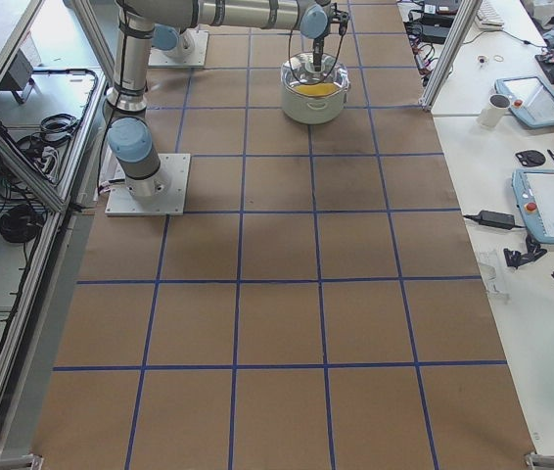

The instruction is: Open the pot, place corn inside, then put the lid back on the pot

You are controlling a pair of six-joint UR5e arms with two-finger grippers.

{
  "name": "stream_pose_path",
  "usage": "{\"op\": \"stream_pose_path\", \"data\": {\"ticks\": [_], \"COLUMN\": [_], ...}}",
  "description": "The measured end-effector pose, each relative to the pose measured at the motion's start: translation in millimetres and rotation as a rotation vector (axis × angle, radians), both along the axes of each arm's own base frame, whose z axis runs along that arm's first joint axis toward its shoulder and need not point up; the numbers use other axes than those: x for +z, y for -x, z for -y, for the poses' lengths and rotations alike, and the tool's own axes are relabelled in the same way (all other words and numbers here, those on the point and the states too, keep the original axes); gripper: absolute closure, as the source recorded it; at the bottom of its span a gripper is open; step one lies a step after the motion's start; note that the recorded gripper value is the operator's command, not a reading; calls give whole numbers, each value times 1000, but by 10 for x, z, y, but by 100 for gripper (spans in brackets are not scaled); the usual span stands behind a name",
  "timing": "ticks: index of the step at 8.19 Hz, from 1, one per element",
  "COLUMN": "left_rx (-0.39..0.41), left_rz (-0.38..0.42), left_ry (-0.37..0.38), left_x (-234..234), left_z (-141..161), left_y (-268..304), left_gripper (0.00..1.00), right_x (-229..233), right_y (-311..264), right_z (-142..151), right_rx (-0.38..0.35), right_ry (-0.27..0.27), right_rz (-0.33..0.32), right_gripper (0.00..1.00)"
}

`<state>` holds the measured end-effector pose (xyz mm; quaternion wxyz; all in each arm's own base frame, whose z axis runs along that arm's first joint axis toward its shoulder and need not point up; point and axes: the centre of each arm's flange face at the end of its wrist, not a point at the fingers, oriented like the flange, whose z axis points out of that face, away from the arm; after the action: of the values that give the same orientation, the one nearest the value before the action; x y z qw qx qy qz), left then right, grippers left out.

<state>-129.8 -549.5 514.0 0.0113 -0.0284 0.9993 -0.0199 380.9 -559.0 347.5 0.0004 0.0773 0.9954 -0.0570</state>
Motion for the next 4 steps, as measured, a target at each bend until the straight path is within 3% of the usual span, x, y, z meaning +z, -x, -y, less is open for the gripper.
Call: {"op": "stream_pose_path", "data": {"ticks": [1, 2, 4], "left_rx": [-3, -4, -1], "left_rz": [-1, -1, -2], "left_ry": [-5, -9, -15], "left_x": [-17, -27, -39], "left_z": [-34, -67, -162], "left_y": [4, 6, 7], "left_gripper": [0, 0, 0], "right_x": [-4, -4, -10], "right_y": [1, 5, 5], "right_z": [2, 3, 3], "right_rx": [3, 4, 3], "right_ry": [0, 2, 1], "right_rz": [-2, -6, -7], "right_gripper": [30, 0, 0]}}
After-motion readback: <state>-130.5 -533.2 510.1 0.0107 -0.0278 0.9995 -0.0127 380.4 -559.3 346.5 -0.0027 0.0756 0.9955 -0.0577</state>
